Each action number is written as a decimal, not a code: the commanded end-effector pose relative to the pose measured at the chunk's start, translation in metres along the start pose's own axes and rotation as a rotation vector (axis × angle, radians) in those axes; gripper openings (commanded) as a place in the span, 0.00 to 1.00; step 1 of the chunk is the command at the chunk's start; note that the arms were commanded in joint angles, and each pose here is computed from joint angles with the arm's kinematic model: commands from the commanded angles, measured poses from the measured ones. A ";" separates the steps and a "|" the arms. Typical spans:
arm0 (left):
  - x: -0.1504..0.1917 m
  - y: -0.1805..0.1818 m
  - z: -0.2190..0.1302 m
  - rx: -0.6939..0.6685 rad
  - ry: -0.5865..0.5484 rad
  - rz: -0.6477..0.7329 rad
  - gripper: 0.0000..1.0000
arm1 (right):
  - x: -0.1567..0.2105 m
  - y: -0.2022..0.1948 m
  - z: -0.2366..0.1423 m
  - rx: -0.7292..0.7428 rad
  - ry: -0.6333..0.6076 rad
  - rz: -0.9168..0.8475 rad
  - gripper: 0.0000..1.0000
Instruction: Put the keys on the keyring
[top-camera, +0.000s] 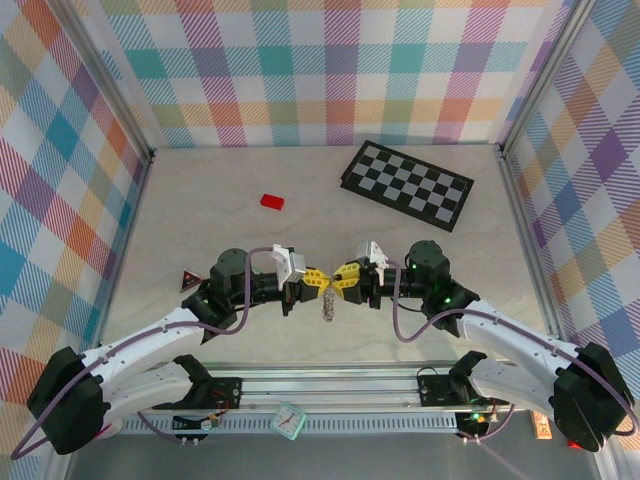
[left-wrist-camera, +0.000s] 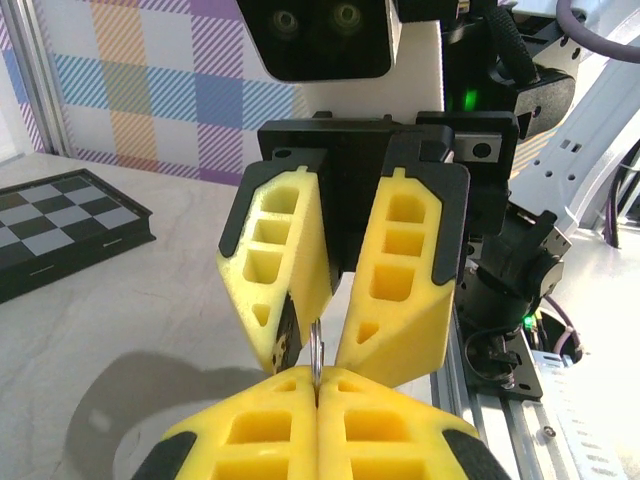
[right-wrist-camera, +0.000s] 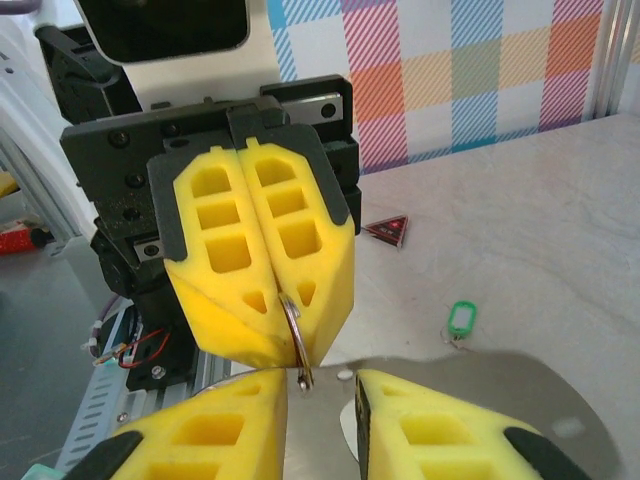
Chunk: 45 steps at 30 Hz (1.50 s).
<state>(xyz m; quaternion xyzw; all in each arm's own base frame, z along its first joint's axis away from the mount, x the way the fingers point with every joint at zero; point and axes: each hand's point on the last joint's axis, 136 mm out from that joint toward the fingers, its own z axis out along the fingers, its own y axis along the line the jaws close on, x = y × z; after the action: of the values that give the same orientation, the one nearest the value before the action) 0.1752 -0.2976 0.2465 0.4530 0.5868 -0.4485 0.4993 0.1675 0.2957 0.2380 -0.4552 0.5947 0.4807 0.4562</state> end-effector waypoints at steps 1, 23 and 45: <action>-0.010 -0.005 -0.001 0.034 -0.040 0.025 0.00 | -0.020 0.008 0.002 -0.042 -0.049 -0.036 0.24; 0.007 0.005 -0.006 -0.035 0.167 0.092 0.10 | -0.005 0.012 -0.003 -0.030 0.140 -0.141 0.00; 0.001 0.006 0.006 0.032 0.226 0.158 0.00 | -0.017 0.018 -0.001 -0.060 0.260 -0.222 0.30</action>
<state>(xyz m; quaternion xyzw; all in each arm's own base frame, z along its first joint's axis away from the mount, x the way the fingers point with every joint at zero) 0.1799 -0.2991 0.2290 0.5474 0.6159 -0.3677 0.4311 0.1651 0.2970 0.2328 -0.5875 0.6176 0.3541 0.3848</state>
